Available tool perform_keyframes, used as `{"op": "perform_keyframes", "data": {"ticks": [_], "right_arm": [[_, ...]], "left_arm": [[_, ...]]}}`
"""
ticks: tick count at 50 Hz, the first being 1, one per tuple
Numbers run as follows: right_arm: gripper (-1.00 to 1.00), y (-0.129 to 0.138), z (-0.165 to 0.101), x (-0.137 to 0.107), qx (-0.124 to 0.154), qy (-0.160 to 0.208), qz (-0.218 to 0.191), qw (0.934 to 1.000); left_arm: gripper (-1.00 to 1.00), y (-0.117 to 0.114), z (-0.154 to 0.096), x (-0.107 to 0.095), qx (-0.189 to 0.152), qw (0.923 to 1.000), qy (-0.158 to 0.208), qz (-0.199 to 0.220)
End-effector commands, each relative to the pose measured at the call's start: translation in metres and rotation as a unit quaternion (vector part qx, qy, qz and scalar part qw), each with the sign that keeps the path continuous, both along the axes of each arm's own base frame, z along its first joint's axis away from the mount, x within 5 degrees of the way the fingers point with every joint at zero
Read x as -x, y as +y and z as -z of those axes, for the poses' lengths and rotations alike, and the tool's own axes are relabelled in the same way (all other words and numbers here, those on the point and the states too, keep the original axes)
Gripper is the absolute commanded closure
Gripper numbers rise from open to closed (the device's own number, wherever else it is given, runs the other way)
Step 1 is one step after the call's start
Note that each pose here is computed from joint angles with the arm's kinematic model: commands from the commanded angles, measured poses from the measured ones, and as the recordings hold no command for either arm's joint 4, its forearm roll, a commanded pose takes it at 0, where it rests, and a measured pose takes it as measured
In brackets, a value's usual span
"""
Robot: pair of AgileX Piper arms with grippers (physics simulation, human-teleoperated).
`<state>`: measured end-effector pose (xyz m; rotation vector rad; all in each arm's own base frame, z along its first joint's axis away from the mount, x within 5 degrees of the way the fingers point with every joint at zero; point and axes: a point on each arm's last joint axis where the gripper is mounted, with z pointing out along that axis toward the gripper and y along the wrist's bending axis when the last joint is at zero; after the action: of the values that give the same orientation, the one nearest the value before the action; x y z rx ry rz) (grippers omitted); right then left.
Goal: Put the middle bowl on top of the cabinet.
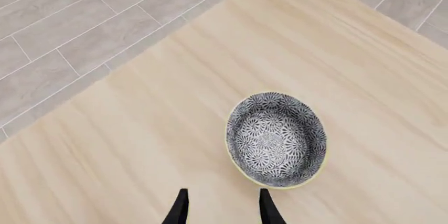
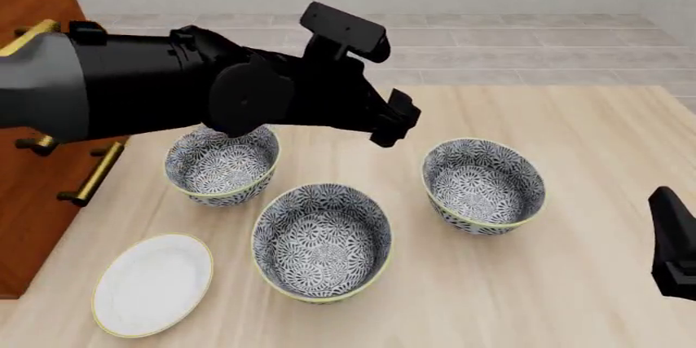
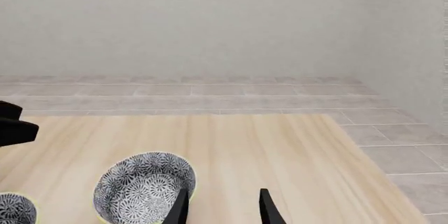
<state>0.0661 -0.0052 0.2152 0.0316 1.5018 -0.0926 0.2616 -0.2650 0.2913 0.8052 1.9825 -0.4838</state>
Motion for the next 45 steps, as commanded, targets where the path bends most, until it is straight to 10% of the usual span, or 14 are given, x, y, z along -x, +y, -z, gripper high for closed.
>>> {"op": "perform_keyframes", "data": {"ticks": [1, 45], "right_arm": [[-1.00, 0.000, 0.000, -0.001, 0.000, 0.001, 0.001, 1.0000], [-1.00, -0.001, 0.000, -0.007, -0.004, 0.007, 0.006, 1.0000]], "left_arm": [[-1.00, -0.014, 0.004, -0.003, 0.003, 0.9999, 0.012, 0.004], [-1.00, -0.041, 0.022, -0.013, 0.059, 0.9955, 0.068, -0.029]]}}
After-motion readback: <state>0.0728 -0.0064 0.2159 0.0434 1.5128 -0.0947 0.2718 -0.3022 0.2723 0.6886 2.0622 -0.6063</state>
